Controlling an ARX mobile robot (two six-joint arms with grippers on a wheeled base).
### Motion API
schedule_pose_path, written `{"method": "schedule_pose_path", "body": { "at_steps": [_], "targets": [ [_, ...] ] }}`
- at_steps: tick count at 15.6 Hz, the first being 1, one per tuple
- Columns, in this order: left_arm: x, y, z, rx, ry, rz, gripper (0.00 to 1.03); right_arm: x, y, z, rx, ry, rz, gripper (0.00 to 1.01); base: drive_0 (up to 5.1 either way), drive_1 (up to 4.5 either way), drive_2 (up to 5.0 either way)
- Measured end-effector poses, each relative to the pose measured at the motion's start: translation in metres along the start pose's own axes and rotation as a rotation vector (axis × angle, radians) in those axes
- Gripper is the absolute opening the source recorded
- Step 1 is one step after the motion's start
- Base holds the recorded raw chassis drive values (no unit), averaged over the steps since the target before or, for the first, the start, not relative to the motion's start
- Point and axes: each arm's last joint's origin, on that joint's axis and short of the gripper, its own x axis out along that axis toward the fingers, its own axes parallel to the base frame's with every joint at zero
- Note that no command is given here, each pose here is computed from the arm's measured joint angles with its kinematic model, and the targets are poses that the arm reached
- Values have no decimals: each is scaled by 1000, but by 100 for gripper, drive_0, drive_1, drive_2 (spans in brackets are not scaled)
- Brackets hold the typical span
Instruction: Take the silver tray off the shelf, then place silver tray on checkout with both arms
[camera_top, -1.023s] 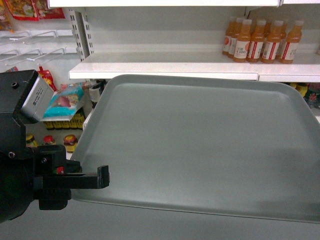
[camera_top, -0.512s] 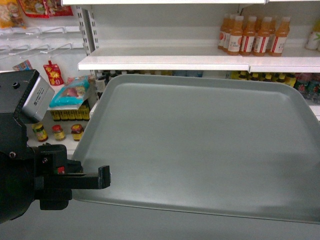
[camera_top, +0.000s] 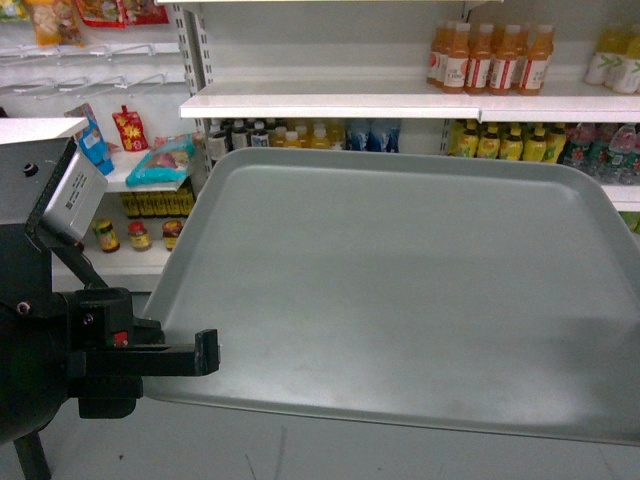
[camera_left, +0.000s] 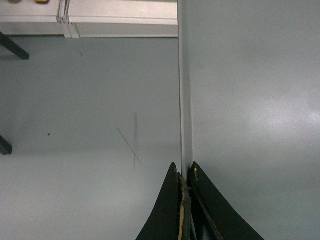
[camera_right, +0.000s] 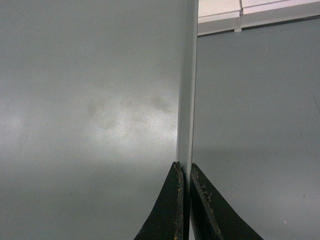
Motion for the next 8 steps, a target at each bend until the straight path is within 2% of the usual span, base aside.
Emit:
{"method": "schedule_pose_path", "body": {
  "at_steps": [8],
  "targets": [
    [0, 0, 0, 0, 0, 0, 3, 0, 0, 0, 1, 2, -1, 2, 10, -410, 430]
  ]
}}
